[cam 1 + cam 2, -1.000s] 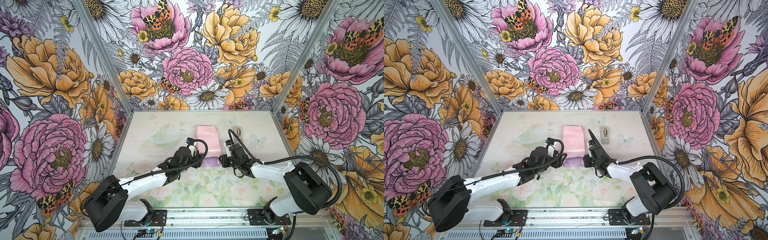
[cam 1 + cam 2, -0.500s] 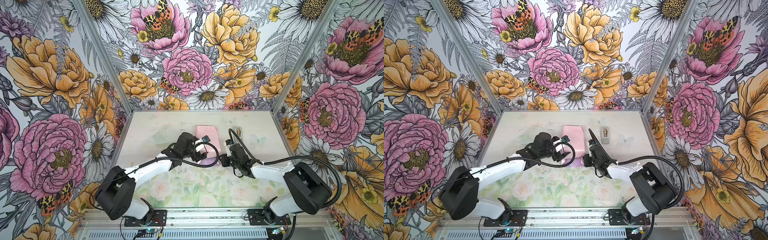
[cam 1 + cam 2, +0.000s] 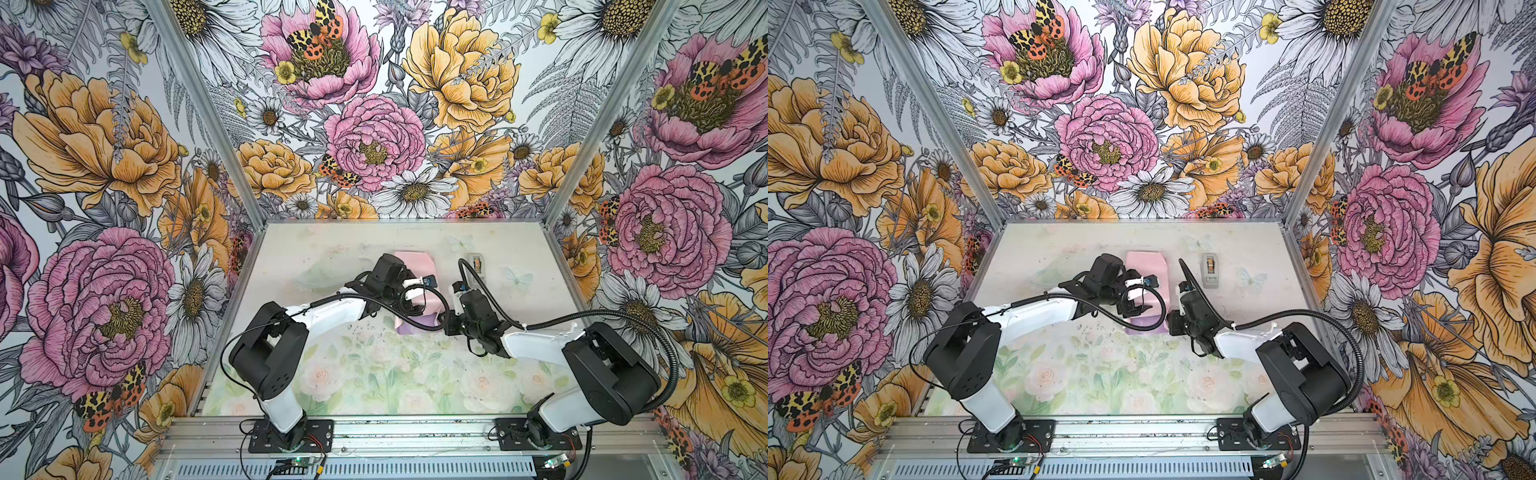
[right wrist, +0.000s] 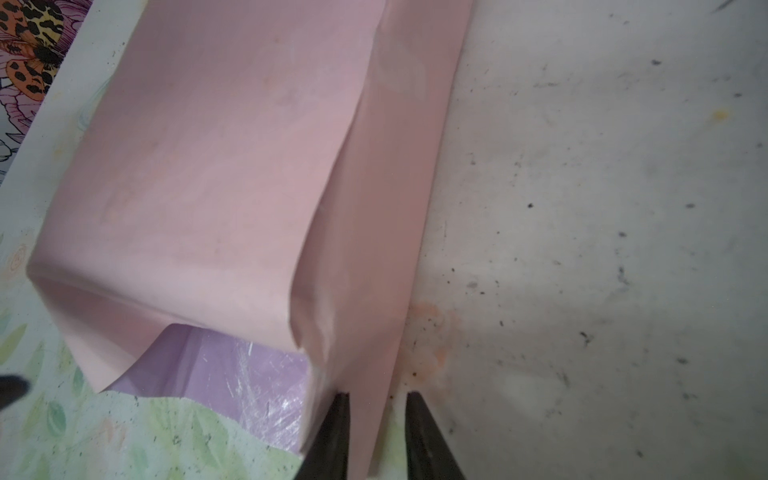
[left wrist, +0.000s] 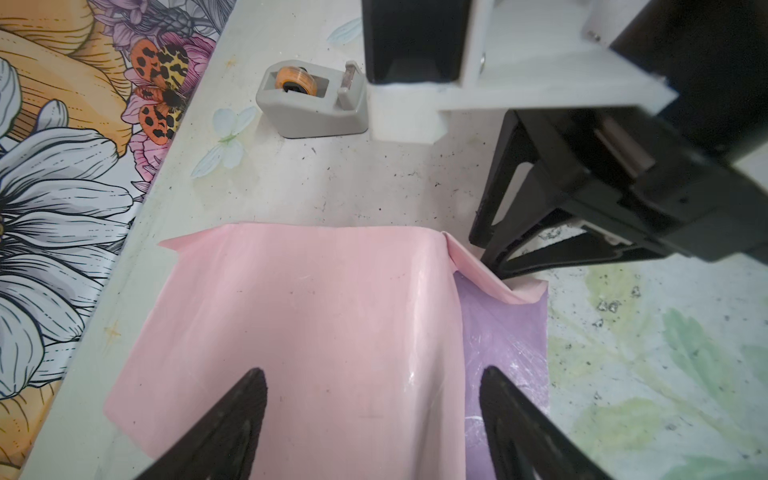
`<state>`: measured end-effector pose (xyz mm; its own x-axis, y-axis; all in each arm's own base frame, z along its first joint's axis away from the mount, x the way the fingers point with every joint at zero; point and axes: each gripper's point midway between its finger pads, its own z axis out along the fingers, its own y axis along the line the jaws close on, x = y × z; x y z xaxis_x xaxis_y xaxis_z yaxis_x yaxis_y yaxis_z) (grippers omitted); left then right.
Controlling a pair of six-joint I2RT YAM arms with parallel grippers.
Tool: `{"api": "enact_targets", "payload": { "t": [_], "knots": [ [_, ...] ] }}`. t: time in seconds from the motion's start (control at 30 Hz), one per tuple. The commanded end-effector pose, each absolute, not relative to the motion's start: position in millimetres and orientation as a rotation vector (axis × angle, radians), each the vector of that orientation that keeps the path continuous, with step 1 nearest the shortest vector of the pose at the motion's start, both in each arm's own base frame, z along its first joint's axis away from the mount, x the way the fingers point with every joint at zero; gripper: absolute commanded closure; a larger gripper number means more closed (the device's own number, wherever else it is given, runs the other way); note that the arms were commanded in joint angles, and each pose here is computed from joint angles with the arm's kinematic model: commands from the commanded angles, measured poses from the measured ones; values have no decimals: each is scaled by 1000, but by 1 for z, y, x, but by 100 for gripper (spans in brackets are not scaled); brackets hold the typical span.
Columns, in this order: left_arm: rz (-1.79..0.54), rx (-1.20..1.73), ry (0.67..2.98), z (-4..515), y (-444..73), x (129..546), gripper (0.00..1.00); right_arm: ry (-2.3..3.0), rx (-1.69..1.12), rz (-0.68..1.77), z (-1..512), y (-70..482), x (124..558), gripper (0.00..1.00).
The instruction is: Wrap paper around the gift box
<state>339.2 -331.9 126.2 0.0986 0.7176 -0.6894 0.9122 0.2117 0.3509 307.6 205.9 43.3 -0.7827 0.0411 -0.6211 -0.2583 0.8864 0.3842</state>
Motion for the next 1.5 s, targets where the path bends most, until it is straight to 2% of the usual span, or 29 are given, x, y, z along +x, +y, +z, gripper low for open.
{"api": "enact_targets", "payload": {
  "t": [0.0, 0.6, 1.13, 1.47],
  "knots": [
    [-281, 1573, 1667, 122, -330, 345, 18, 2366, -141, 620, 50, 205, 312, 74],
    [-178, 1576, 1748, 84, -319, 358, 34, 2297, -77, 676, 58, 187, 307, 76],
    [-161, 1555, 1764, 83, -316, 356, 36, 2234, -82, 727, 64, 201, 323, 89],
    [-169, 1553, 1760, 85, -318, 355, 37, 2190, -158, 750, 69, 224, 318, 90]
  ]
}}
